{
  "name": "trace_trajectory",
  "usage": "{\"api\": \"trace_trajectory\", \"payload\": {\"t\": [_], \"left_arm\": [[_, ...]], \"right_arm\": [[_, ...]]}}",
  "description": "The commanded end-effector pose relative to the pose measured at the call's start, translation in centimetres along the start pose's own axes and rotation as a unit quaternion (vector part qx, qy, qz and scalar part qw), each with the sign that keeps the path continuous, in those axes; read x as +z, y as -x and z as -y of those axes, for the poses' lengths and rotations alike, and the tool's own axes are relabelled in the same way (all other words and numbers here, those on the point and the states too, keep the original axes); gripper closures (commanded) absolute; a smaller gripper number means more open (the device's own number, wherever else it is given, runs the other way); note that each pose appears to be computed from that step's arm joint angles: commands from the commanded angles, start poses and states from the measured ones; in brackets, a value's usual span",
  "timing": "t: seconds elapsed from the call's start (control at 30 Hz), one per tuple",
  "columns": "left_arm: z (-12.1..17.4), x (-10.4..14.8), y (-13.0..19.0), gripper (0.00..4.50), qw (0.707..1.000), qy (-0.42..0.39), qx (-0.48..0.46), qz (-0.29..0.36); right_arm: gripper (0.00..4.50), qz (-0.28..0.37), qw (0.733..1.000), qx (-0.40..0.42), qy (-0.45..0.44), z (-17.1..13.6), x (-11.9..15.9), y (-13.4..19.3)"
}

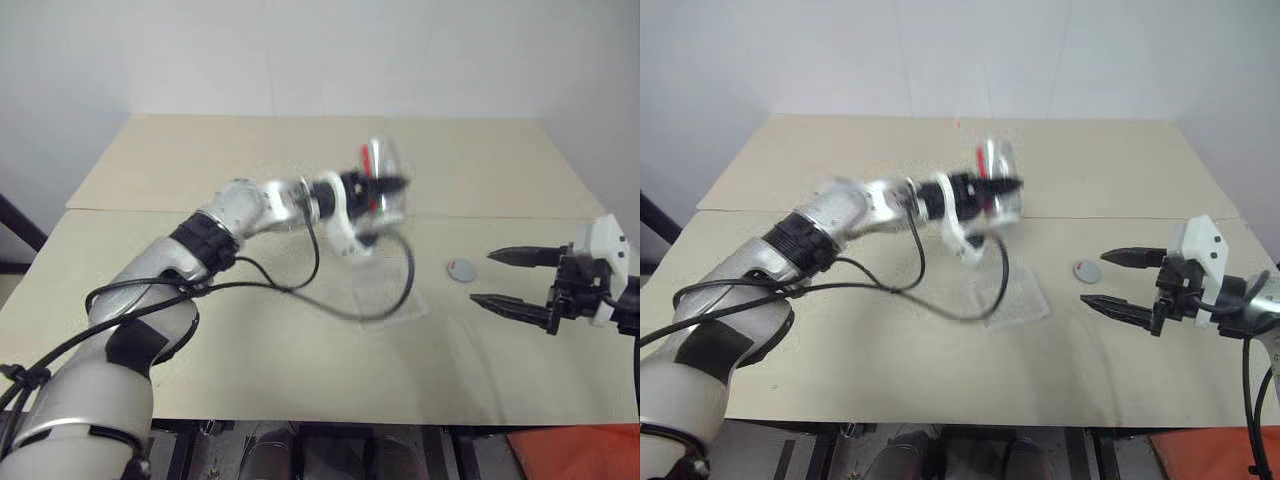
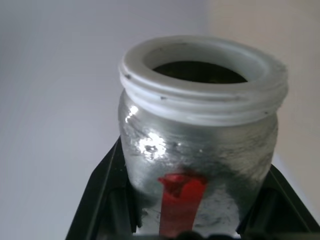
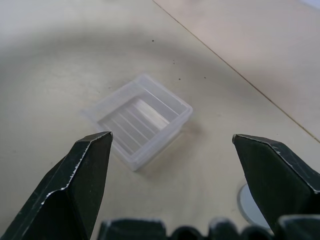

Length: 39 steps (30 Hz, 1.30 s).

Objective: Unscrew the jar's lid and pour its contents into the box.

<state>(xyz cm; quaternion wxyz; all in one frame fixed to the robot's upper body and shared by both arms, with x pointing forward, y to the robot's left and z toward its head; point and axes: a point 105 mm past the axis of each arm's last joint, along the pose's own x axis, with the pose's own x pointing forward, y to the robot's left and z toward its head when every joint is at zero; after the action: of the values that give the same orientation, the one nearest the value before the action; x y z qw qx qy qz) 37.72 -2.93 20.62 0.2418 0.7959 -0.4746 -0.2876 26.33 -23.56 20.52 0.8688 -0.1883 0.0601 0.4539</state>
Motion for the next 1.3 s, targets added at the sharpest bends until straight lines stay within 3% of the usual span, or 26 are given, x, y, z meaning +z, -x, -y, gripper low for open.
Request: {"api": "trace_trajectory", "payload": {"t": [0.03,0.17,0.57,0.67,0.73,0.9,0.97,1.1,1.23,1.3], "left_arm": [[-1.0,1.5,-1.1,2.57,0.994,-0.104,0.0,0.036],[-2.7,3.6,-2.4,2.57,0.989,-0.136,0.031,0.057],[-2.2,2.7,-1.7,2.57,0.994,-0.103,0.028,0.018],[-1.9,1.8,-1.5,2.57,0.998,-0.052,0.027,-0.005],[-1.6,0.5,-0.9,2.57,0.998,0.026,0.035,-0.042],[0.0,-4.0,2.1,2.57,0.957,0.236,0.062,-0.154],[0.7,-5.5,3.4,2.57,0.909,0.355,0.093,-0.199],[2.5,-6.8,5.6,2.57,0.703,0.65,0.168,-0.234],[4.0,-6.5,7.2,2.57,0.534,0.797,0.197,-0.205],[4.6,-6.1,7.8,2.57,0.476,0.832,0.208,-0.193]], "right_arm": [[0.03,0.019,1.0,-0.009,0.018,0.1,1.4,-0.1],[0.03,0.025,0.999,-0.018,0.018,0.4,1.7,-0.1],[0.03,0.036,0.999,-0.012,0.02,0.3,2.0,-0.5],[0.03,0.037,0.999,-0.012,0.018,0.4,2.0,-0.6],[0.03,0.038,0.999,-0.012,0.019,0.5,2.0,-0.7],[0.03,0.048,0.999,-0.01,0.022,0.5,2.4,-1.0],[0.03,0.052,0.998,-0.01,0.022,0.7,2.5,-1.2],[0.03,0.062,0.998,-0.008,0.021,0.7,2.6,-1.8],[0.03,0.066,0.998,-0.004,0.02,0.6,2.6,-2.1],[0.03,0.068,0.997,-0.003,0.019,0.5,2.6,-2.3]]}}
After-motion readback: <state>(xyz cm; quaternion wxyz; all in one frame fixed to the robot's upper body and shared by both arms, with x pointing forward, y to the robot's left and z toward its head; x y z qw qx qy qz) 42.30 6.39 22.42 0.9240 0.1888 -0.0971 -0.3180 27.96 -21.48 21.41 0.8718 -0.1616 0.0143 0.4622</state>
